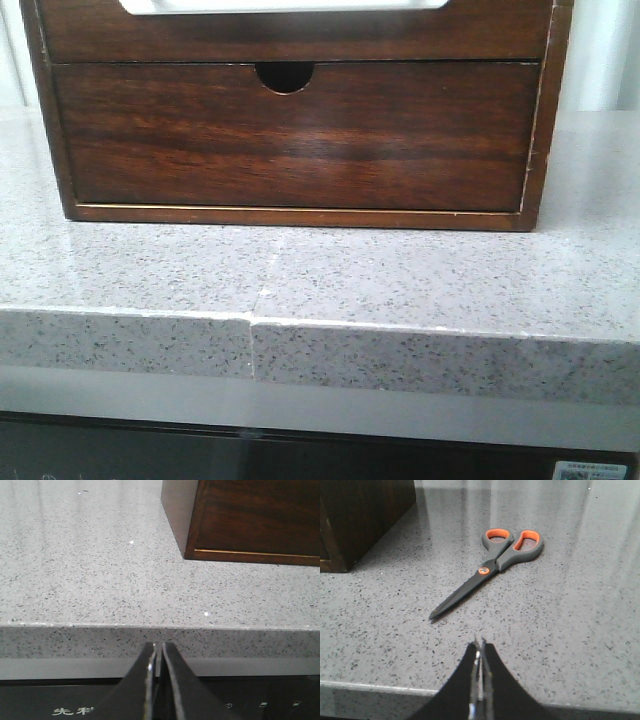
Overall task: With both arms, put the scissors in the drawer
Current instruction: 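Move the left gripper up toward the white drawer handle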
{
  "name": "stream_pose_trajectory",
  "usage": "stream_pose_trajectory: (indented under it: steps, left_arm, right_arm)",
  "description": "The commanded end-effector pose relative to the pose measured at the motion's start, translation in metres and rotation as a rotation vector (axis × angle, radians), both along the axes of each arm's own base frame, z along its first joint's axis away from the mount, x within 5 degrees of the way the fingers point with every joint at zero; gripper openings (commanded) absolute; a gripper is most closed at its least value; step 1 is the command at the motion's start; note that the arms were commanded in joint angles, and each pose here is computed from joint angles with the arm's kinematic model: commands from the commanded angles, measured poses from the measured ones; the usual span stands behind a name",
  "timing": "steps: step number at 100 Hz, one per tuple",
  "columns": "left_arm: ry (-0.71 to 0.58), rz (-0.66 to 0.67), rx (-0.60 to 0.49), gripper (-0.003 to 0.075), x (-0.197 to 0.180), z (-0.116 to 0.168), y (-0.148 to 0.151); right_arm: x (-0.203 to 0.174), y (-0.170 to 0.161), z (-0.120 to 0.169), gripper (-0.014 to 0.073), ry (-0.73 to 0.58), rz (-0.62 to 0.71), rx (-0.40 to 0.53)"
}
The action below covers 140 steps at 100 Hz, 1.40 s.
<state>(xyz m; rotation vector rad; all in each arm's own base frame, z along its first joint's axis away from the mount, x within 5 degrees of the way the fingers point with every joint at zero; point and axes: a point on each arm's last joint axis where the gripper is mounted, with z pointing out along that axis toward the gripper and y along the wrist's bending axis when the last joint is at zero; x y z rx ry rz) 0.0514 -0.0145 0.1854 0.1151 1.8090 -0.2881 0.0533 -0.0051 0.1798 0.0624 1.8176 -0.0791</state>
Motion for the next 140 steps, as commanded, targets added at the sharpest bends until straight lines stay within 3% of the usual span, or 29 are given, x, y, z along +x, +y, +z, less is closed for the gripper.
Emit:
stream_pose_trajectory:
  steps: [1,88,95,105,117,126,140]
  left_arm:
    - [-0.047,-0.003,-0.024,-0.0020,-0.001,-0.002,0.000]
    - [-0.079,-0.001,-0.011,-0.0020,0.000,0.000,0.000]
    - [-0.097,-0.004,-0.138,-0.0020,0.000,0.005,-0.002]
    - [-0.052,0.000,-0.570,-0.0020,-0.001,0.014,-0.006]
    - [-0.027,0.028,-0.879,-0.0020,0.000,0.020,-0.004]
    - [0.009,0.033,-1.007,-0.0020,-0.001,0.021,-0.004]
    - [-0.007,0.021,-1.018,-0.0020,-0.002,0.028,-0.004]
  right_arm:
    - [0.000,0.000,-0.007,-0.0045,-0.020,-0.002,-0.010]
    - [0.000,0.000,-0.006,-0.0045,-0.031,-0.002,-0.011]
    - [0.001,0.000,-0.003,-0.0045,-0.072,-0.001,-0.015]
    - [0.002,0.000,0.009,-0.0045,-0.197,0.001,-0.016]
    - [0.001,0.000,0.025,-0.0045,-0.386,-0.012,0.108]
    - [0.000,-0.003,0.032,-0.0045,-0.479,-0.038,0.249]
    - [-0.001,-0.006,0.034,-0.0045,-0.513,-0.074,0.476]
